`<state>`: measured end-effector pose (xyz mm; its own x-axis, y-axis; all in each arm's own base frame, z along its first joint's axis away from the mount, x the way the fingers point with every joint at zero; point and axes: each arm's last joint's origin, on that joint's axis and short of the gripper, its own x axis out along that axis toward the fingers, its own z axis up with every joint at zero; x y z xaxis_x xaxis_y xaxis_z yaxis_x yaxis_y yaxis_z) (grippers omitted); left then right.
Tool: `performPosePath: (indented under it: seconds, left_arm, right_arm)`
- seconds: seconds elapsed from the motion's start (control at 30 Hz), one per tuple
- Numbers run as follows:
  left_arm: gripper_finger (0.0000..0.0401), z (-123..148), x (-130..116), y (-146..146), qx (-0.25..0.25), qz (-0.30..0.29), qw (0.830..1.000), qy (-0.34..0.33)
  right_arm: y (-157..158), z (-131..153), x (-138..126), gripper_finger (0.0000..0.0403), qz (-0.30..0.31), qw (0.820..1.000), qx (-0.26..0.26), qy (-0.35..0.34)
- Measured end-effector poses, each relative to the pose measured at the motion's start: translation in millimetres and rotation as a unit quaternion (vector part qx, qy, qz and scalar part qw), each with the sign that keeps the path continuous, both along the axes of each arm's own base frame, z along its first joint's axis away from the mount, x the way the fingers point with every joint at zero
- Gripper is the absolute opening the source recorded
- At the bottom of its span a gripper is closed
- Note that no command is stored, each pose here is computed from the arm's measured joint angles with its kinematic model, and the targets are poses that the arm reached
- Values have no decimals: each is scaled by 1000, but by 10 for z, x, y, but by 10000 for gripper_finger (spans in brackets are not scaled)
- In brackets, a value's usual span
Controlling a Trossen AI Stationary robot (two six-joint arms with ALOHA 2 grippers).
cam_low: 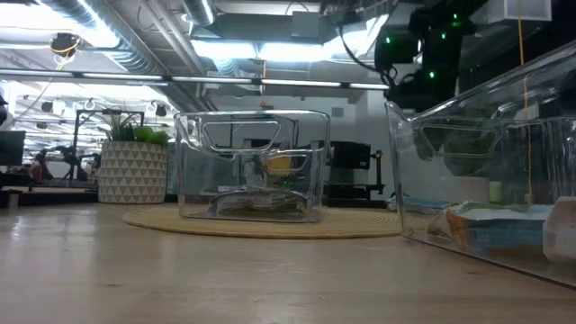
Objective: Pick and place Granola Bars by type
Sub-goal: Put the red granola bar pack into the bottom right transparent bin
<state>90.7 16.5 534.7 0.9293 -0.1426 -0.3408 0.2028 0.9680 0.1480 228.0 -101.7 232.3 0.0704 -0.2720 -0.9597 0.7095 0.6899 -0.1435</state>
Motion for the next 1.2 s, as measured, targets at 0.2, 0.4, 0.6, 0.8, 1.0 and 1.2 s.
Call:
performPosePath:
  seconds: [0.2,0.4,0.6,0.8,1.0,1.2]
  left_arm:
    - [168,-12,64,21,-3,0,1000,8]
    - [168,-27,140,45,-7,0,1000,16]
    - [168,-44,216,70,-10,1,1000,25]
    - [168,-54,260,84,-19,4,999,32]
    - [168,-55,265,86,-28,7,999,34]
    - [168,-55,265,86,-34,10,999,35]
  right_arm:
    - [-98,-191,-33,259,-6,1000,-15,-19]
    - [-255,-254,-54,349,-48,997,-40,-34]
    - [-339,-420,10,358,-56,998,-32,-16]
    - [-392,-671,69,345,-67,997,-27,35]
    - [-427,-872,107,328,-74,994,-27,71]
    - [-454,-952,114,315,-79,993,-21,81]
